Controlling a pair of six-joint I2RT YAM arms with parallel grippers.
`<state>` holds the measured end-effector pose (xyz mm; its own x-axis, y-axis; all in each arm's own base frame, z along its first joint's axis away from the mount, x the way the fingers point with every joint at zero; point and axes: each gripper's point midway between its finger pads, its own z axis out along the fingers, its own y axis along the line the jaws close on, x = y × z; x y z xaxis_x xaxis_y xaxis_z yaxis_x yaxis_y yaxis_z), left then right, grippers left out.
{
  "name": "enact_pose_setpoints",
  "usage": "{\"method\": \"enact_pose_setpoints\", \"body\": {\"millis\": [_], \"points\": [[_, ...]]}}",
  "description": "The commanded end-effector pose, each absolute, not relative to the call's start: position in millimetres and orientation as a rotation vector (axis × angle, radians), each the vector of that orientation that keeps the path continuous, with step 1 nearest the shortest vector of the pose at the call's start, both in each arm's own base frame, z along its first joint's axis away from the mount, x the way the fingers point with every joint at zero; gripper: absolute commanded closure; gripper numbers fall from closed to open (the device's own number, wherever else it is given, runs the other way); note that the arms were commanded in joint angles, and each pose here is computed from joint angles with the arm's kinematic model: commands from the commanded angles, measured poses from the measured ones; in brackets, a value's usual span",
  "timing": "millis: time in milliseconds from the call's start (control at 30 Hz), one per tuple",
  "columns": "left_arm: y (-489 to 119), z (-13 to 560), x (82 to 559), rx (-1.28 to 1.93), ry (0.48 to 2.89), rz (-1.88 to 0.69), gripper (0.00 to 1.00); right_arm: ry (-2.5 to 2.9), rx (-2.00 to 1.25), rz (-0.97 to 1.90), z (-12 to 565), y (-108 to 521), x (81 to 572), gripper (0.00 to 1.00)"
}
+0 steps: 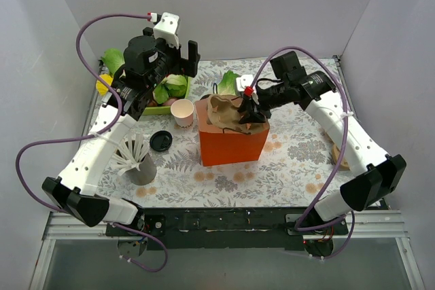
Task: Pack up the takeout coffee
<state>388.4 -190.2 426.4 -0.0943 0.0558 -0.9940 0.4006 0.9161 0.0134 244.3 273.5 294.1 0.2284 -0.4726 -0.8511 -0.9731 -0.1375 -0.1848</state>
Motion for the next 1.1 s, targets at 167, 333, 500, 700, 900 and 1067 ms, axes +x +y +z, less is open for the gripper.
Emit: {"method": "enact_pose_setpoints", "body": {"millis": [167, 333, 500, 700, 900, 1067], "points": [[-191.5, 416.5, 382.6, 0.364, 1.667, -0.327, 0.02, 1.584, -1.852, 0.674, 264.3, 265.2, 230.5, 0.99], [-191.2, 416.5, 380.0, 0.364, 1.665, -0.334, 0.02, 1.657, -1.905, 0.606, 268.7, 258.0, 216.8, 0.99], [-191.6, 417.4, 377.0, 0.368, 1.661, -0.342, 0.02, 1.685, -1.867, 0.612, 293.4, 248.4, 204.2, 0.99], [-192.3, 414.2, 374.7, 0.376, 1.671, -0.351, 0.02, 1.741, -1.879, 0.586, 275.5, 218.6, 174.0, 0.99], [-196.2, 414.4, 373.0, 0.384, 1.676, -0.377, 0.02, 1.875, -1.778, 0.576, 269.1, 195.1, 145.3, 0.99], [-200.0, 410.1, 377.3, 0.371, 1.688, -0.393, 0.02, 1.934, -1.735, 0.480, 269.9, 192.0, 161.1, 0.99]]}}
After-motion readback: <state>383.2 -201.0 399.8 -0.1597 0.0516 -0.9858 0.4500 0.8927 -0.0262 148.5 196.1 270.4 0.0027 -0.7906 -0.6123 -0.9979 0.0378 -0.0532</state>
